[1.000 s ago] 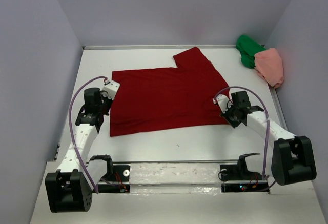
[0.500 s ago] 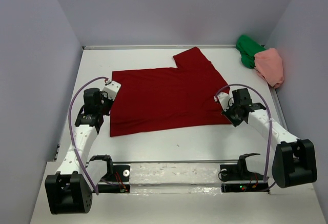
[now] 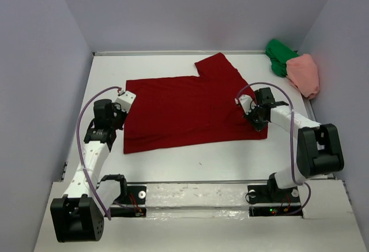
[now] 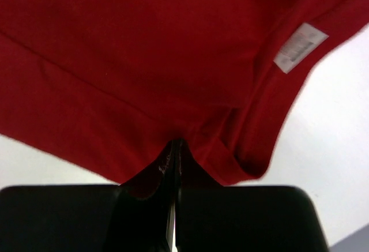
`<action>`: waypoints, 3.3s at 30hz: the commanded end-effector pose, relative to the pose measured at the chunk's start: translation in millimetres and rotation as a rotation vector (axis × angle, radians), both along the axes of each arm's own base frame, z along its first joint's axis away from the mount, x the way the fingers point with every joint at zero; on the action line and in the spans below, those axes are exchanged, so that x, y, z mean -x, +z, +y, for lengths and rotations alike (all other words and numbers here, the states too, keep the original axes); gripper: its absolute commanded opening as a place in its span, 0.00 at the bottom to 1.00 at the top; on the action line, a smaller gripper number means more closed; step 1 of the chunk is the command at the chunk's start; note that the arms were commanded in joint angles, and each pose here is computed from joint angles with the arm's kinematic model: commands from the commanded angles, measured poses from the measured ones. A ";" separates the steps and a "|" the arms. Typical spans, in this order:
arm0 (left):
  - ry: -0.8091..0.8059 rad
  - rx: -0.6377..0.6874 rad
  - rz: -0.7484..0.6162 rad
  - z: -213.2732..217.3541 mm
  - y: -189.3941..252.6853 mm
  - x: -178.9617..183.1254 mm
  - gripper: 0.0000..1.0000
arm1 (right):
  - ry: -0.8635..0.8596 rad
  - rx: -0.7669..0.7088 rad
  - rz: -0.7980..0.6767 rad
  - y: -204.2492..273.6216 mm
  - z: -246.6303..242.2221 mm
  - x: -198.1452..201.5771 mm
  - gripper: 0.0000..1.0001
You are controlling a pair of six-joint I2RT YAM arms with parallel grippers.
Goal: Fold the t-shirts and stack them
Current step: Fold the flattened tshirt in 1/3 of the way, then grap the side of the flattened tshirt furthest away from the robot with both arms
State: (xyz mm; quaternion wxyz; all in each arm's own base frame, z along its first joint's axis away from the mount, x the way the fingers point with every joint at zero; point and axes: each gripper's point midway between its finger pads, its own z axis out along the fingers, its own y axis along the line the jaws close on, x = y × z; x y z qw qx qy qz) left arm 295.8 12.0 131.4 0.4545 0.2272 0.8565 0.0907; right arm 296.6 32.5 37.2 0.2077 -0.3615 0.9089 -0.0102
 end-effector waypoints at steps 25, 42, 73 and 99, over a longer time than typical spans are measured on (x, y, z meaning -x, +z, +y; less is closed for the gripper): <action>-0.022 0.000 -0.006 -2.2 4.0 -2.9 0.00 | -0.013 0.172 0.008 -37.2 -54.1 76.0 0.00; -0.055 0.025 -0.032 -9.7 13.3 -17.5 0.00 | -0.070 -0.035 -0.137 47.8 -20.2 11.5 0.03; -0.049 0.408 0.209 -40.3 -24.9 -216.7 0.36 | -0.464 -0.058 -0.089 60.5 -38.1 -229.9 0.73; 0.046 0.515 0.326 -37.7 -82.0 -262.2 0.33 | -0.486 -0.101 -0.063 47.0 -71.7 -240.1 0.69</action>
